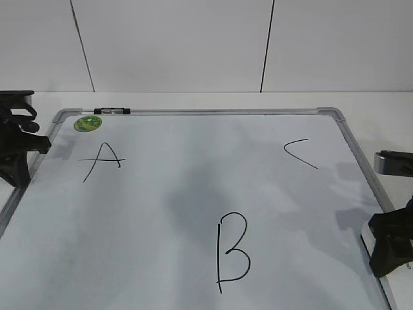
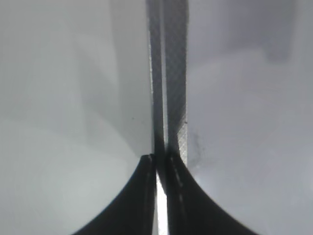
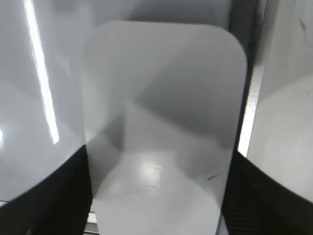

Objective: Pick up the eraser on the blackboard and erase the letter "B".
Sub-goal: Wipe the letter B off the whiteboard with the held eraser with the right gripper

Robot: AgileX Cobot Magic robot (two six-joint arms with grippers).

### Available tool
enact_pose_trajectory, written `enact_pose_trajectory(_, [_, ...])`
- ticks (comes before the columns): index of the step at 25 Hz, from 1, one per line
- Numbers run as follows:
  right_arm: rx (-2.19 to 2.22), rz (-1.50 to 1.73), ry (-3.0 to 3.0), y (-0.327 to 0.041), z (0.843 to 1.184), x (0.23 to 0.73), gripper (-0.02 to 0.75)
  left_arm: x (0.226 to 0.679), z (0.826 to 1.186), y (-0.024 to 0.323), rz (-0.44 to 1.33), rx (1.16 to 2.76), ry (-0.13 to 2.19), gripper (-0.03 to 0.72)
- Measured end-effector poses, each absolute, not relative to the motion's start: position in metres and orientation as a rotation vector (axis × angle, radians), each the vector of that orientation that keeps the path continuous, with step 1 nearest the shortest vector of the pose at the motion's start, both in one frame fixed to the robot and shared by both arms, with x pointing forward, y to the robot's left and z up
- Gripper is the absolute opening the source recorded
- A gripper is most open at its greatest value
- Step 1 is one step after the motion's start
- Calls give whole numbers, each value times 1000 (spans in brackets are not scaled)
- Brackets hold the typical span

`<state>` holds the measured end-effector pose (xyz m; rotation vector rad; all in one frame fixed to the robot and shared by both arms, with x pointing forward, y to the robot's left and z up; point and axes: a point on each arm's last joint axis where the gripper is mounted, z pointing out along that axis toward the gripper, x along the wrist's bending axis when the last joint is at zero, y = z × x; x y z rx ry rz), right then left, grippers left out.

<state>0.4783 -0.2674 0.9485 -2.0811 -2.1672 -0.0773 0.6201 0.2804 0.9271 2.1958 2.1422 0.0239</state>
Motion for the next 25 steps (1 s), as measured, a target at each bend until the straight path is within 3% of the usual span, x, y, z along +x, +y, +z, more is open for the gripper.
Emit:
enact_pose_trajectory(9, [-2080, -80, -2172, -267, 950, 481, 533, 620, 927, 280, 24, 2196, 2142, 20])
enact_pose_trajectory(20, [-2061, -115, -2190, -264, 981, 500, 532, 620, 927, 280, 24, 2196, 2142, 20])
enact_pose_trajectory(25, [-2006, -141, -2252, -240, 988, 501, 532, 620, 927, 280, 24, 2196, 2142, 20])
